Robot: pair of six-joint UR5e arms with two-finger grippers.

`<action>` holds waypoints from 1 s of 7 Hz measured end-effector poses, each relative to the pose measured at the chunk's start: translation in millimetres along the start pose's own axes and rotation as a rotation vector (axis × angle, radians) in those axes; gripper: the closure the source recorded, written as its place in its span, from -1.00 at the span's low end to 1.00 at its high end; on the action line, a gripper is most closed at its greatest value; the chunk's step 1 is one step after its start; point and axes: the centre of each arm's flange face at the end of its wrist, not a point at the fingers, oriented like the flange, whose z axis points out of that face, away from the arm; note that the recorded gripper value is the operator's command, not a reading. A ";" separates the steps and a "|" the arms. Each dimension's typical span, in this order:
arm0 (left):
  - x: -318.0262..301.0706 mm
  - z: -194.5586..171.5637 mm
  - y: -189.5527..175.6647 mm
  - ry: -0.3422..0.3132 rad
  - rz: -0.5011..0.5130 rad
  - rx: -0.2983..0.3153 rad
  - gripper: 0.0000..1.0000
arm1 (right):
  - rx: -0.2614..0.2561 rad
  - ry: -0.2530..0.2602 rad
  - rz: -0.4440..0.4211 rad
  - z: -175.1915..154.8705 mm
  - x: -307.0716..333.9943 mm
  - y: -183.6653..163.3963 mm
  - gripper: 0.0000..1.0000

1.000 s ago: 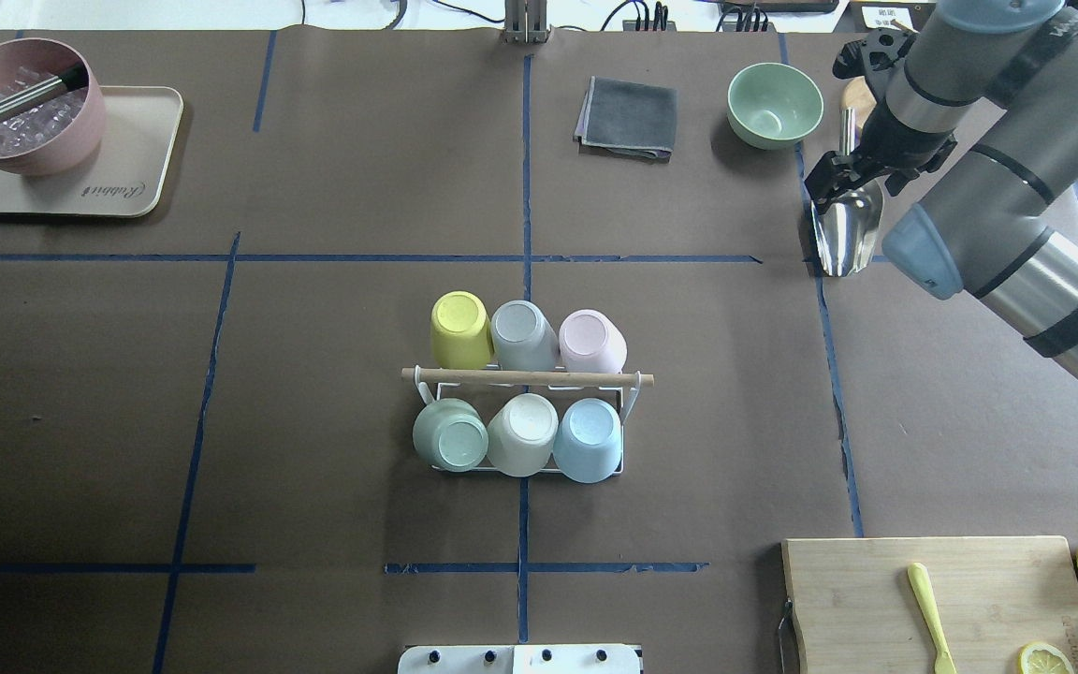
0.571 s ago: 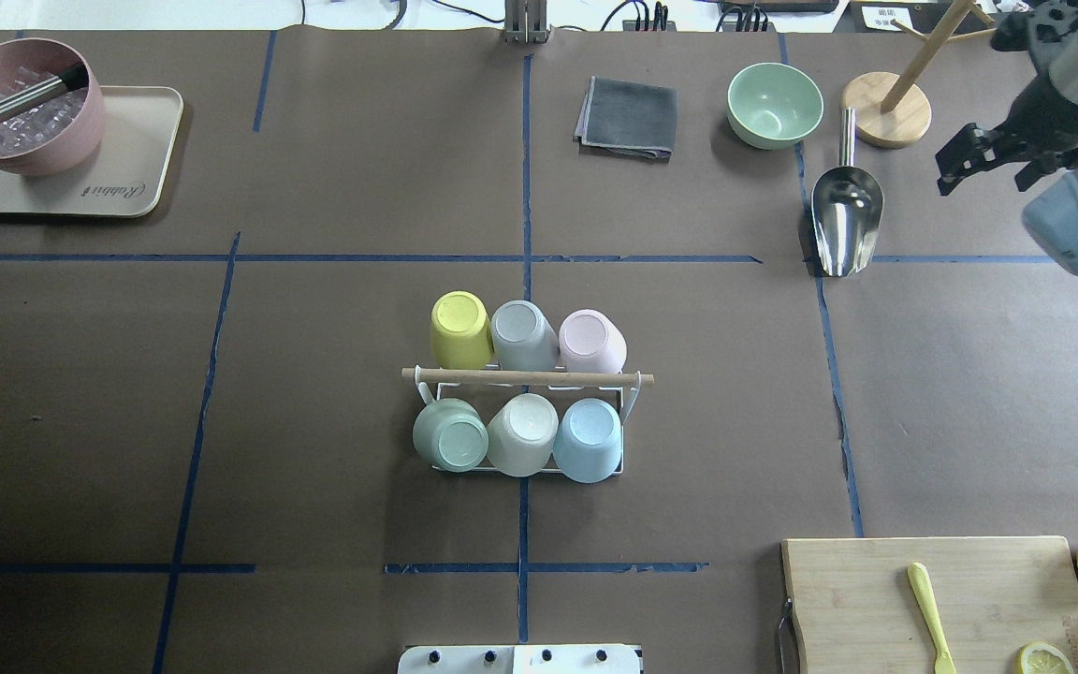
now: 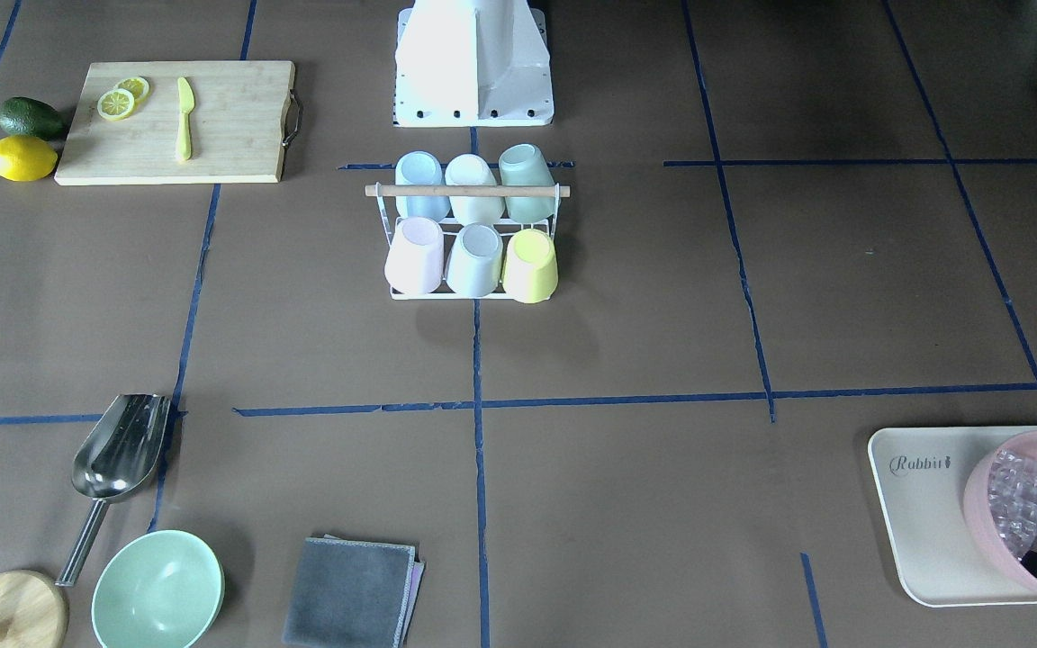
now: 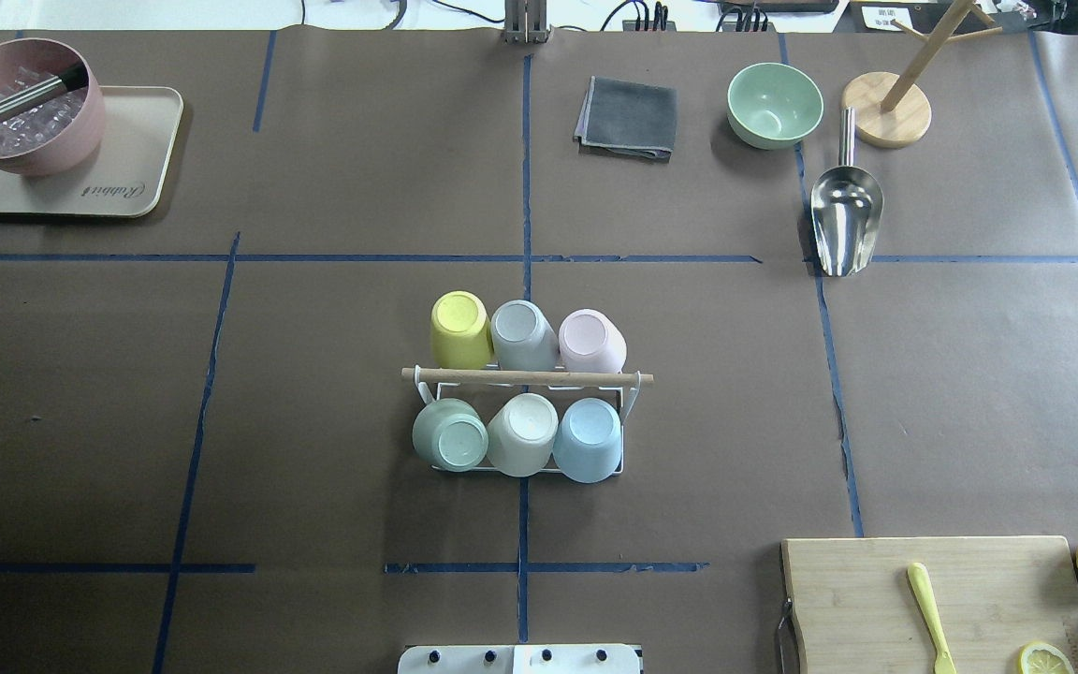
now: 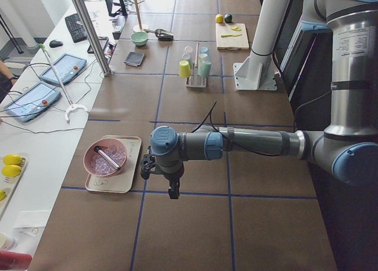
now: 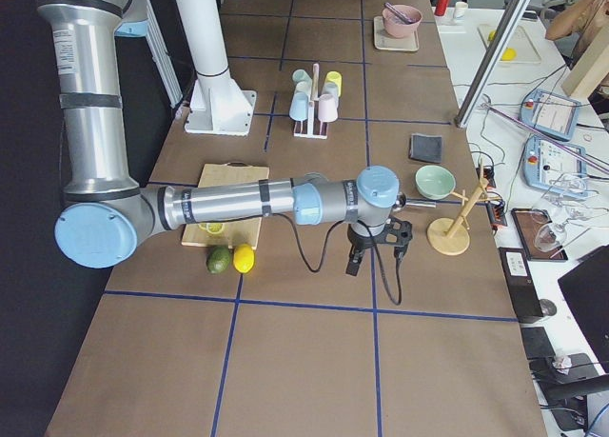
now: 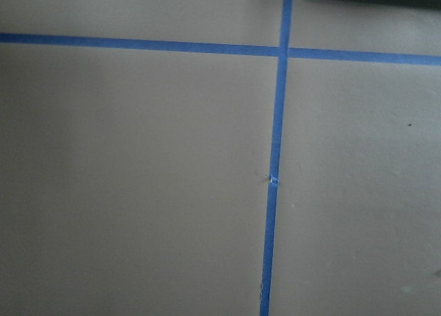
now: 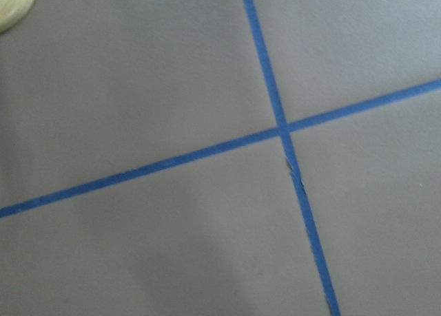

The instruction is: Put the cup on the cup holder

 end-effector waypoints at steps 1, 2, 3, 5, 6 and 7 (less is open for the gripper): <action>0.7 0.4 -0.5 0.011 0.023 0.001 -1.00 | -0.001 0.010 0.001 -0.4 26.0 21.8 -1.00; 0.3 1.3 -1.8 0.016 0.041 0.001 -1.00 | -0.002 0.017 -0.058 -0.7 45.4 36.2 -1.00; -0.1 1.8 -2.6 0.018 0.049 0.001 -1.00 | -0.005 0.021 -0.142 -0.6 59.2 44.0 -1.00; -0.5 2.6 -2.8 0.018 0.055 0.001 -1.00 | -0.005 0.037 -0.303 -1.2 76.7 49.2 -1.00; -1.2 3.2 -1.8 0.018 0.056 0.001 -1.00 | -0.001 0.054 -0.347 -1.8 81.0 48.1 -1.00; -1.9 3.7 -1.1 0.018 0.055 0.000 -1.00 | -0.001 0.070 -0.361 -0.3 85.3 47.3 -1.00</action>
